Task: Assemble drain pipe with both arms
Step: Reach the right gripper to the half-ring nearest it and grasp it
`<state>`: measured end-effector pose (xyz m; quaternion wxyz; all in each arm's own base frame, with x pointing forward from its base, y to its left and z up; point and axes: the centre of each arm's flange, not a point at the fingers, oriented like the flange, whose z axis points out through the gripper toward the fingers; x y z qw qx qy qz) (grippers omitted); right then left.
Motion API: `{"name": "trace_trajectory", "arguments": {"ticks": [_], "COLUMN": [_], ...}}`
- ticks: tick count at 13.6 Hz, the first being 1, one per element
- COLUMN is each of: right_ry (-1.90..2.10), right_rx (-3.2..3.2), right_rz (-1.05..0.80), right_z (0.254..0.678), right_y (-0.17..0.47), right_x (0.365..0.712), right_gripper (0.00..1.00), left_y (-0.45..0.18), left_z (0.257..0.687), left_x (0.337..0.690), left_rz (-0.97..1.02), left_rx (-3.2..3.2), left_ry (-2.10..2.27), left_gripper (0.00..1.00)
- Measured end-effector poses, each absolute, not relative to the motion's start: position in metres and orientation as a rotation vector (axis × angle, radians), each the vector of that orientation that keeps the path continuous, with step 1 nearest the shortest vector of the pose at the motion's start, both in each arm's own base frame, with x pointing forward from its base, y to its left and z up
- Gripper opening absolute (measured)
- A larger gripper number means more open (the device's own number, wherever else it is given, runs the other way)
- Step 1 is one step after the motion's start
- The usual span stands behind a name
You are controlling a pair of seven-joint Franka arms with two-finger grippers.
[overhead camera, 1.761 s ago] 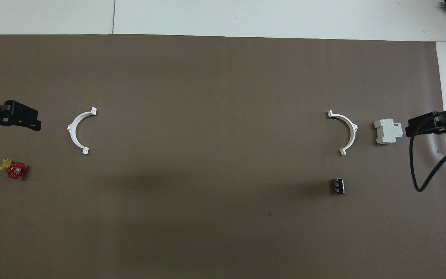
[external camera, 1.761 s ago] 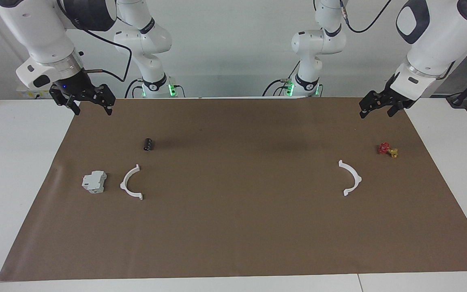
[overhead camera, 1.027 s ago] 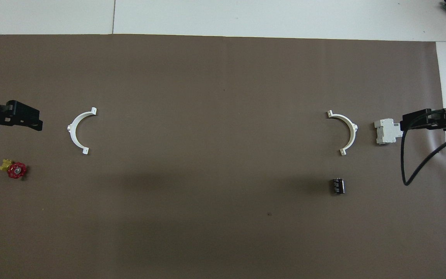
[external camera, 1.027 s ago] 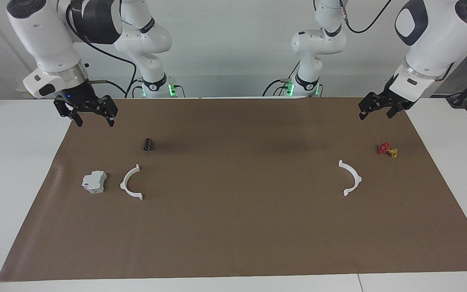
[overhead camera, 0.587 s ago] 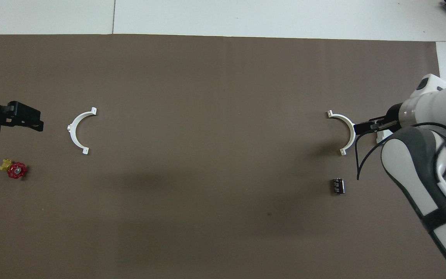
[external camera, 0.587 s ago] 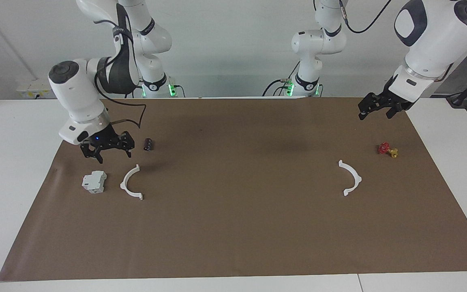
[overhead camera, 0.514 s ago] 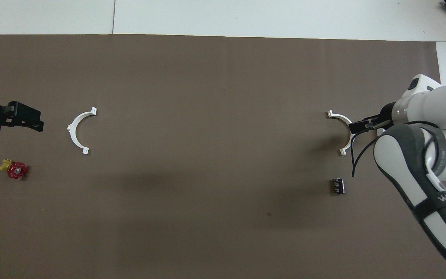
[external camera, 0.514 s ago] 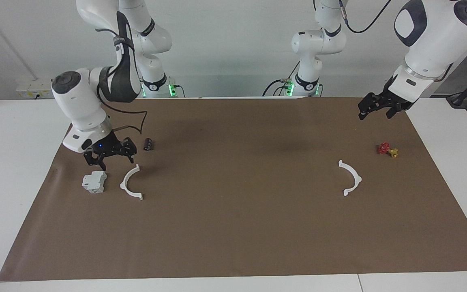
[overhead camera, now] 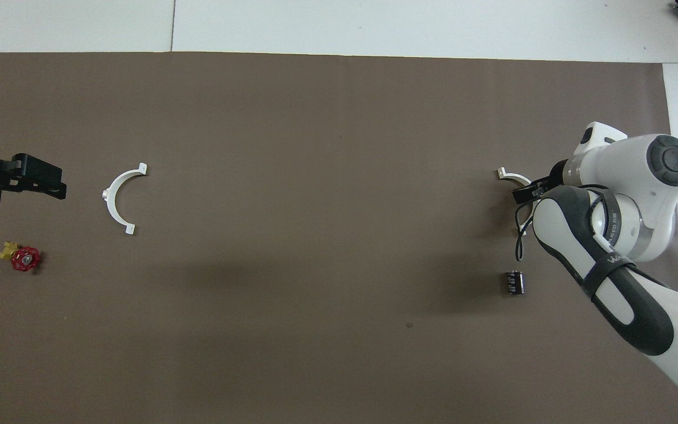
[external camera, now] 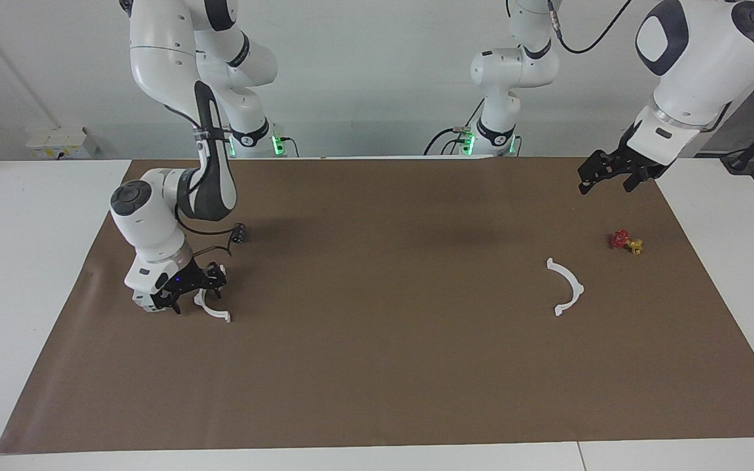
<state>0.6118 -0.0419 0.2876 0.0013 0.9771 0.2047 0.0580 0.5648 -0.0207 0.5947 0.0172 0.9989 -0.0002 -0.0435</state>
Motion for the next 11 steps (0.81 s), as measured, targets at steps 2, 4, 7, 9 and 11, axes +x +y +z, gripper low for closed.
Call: {"name": "trace_trajectory", "arguments": {"ticks": [2,4,7,9,11], "right_ry": [0.632,0.624,0.63,0.635,0.637], "right_rx": [3.07,3.073,3.077,3.089,3.105], "right_rz": [0.174,0.172,0.175,0.137,0.103], "right_z": [0.285,0.285,0.288,0.291,0.305], "right_y": [-0.048,-0.05,-0.046,-0.044,-0.037], "right_x": [0.61,0.609,0.609,0.61,0.618], "right_gripper": [0.87,0.62,0.27,0.21,0.21], "left_y": [-0.021,-0.021,-0.021,-0.021,-0.021], "left_z": [0.594,0.594,0.594,0.593,0.592], "left_x": [0.565,0.565,0.565,0.565,0.565], "left_rz": [-0.135,-0.135,-0.129,-0.13,-0.132], "left_rx": [3.104,3.104,3.104,3.104,3.104], "left_ry": [0.0,0.0,0.0,0.0,0.0], "left_gripper": [1.0,1.0,1.0,1.0,1.0]}}
